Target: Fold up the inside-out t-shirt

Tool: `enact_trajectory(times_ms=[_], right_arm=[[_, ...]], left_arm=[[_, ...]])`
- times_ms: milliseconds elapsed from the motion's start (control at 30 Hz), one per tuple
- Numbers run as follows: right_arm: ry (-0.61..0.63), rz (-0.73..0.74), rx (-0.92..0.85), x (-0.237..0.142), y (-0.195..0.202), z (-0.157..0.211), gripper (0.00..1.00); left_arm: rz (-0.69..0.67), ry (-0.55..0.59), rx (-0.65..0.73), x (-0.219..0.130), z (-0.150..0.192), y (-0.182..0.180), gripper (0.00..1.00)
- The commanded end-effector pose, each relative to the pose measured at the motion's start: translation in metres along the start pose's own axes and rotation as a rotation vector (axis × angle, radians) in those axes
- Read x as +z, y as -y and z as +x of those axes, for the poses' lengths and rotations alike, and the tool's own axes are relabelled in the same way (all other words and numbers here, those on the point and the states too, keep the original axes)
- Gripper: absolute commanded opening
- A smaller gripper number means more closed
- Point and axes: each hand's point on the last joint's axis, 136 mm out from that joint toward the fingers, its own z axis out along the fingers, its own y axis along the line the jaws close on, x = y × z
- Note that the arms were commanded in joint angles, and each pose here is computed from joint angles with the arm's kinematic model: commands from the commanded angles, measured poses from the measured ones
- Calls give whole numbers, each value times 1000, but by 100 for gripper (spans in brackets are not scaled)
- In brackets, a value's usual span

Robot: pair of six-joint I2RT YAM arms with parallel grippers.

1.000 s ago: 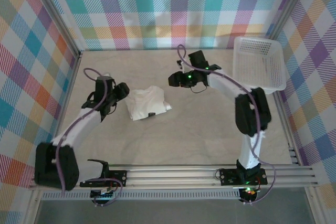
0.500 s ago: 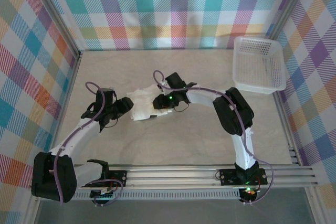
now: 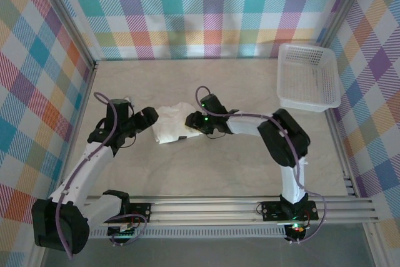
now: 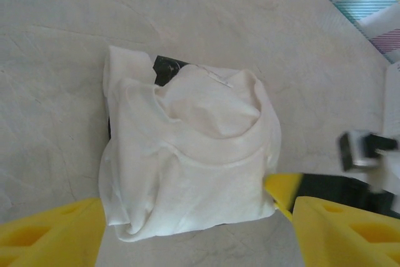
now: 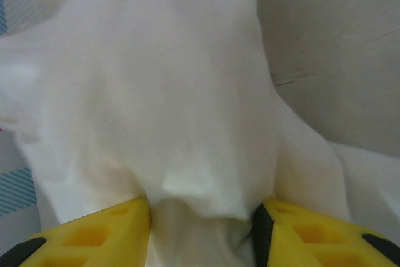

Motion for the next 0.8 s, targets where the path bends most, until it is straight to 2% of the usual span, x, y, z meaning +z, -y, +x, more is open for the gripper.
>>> enact_trajectory(times_ms=[0, 200, 267, 333, 433, 500, 600, 767], right_arm=[[-26, -67, 99, 35, -34, 12, 45], [-10, -169, 73, 103, -106, -7, 43], [-20, -204, 53, 117, -129, -17, 43], [-38, -249, 34, 115, -146, -22, 44], [-13, -312, -137, 72, -175, -30, 50], [55, -311, -218, 34, -171, -40, 53], [123, -283, -225, -20, -137, -53, 55], [153, -191, -290, -82, -92, -40, 56]], left_arm=[[-7, 44, 16, -18, -9, 5, 80], [-66, 64, -35, -23, -13, -4, 83], [-144, 79, -73, -25, -18, -19, 85], [-200, 87, -132, -24, -23, -33, 85], [-222, 78, -202, -13, -30, -44, 83], [-256, 74, -243, -2, -34, -55, 81], [-295, 59, -324, 25, -40, -78, 77], [-206, 47, -349, 87, -60, -78, 71]])
